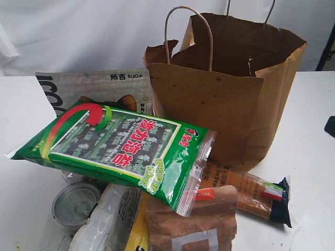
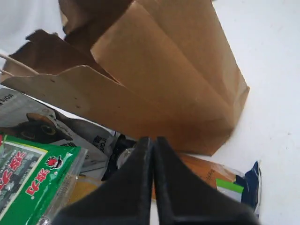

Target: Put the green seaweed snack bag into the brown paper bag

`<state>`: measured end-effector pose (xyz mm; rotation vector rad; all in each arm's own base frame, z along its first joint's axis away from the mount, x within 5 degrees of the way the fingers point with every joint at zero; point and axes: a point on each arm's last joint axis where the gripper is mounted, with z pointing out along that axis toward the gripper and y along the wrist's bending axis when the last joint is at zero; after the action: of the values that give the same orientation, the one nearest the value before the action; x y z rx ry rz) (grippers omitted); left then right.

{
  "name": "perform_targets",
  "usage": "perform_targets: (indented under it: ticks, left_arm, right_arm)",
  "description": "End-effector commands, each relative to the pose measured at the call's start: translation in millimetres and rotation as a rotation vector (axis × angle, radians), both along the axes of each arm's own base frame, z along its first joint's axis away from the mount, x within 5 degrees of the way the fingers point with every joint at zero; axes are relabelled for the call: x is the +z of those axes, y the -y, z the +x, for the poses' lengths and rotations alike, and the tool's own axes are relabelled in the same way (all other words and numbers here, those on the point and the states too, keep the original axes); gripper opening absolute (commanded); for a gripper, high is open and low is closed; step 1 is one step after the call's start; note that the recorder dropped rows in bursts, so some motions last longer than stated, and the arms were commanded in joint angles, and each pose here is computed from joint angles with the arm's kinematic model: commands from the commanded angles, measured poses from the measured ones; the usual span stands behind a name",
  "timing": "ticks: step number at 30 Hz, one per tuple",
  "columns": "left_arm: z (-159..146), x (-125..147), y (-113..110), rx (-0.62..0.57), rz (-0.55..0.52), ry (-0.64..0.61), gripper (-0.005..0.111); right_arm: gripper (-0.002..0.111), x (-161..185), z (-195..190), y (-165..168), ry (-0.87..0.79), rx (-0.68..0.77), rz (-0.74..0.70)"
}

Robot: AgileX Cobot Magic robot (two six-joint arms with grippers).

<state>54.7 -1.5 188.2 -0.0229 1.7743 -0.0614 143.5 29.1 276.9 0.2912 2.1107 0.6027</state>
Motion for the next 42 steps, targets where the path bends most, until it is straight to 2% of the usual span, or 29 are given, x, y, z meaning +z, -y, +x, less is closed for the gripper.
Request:
perform_targets:
  ticks: [1,6,12,14,19,25,28,42]
  left_arm:
    - [0.0,-0.5,0.3,-0.005,-0.002,0.009,0.001]
    - [0.0,-0.5,0.3,-0.005,-0.002,0.009,0.001]
    - [0.0,-0.5,0.3,-0.005,-0.002,0.009,0.001]
    - [0.0,-0.5,0.3,-0.005,-0.002,0.009,0.001]
    - [0.0,-0.5,0.3,-0.005,-0.002,0.009,0.001]
    - [0.0,-0.5,0.3,-0.005,-0.002,0.009,0.001]
    - [0.0,-0.5,0.3,-0.005,-0.002,0.009,0.001]
    - [0.0,-0.5,0.3,-0.005,-0.002,0.009,0.001]
  right_arm:
    - [0.000,-10.3,9.4,-5.8,-0.103,0.030,0.064]
    - [0.000,-18.7,18.9,-13.6,-0.155,0.096,0.113]
    - [0.000,-20.7,26.6,-28.1,-0.137,0.210,0.177]
    - [0.003,-24.7,29.3,-29.7,-0.159,0.226,0.183]
    - [0.024,-34.8,35.1,-33.5,-0.226,0.259,0.211]
    - [0.064,-38.7,38.4,-37.5,-0.259,0.280,0.266]
    - [0.075,-37.7,41.8,-38.7,-0.263,0.252,0.331]
    - [0.076,-55.9,67.8,-50.3,-0.236,0.344,0.477]
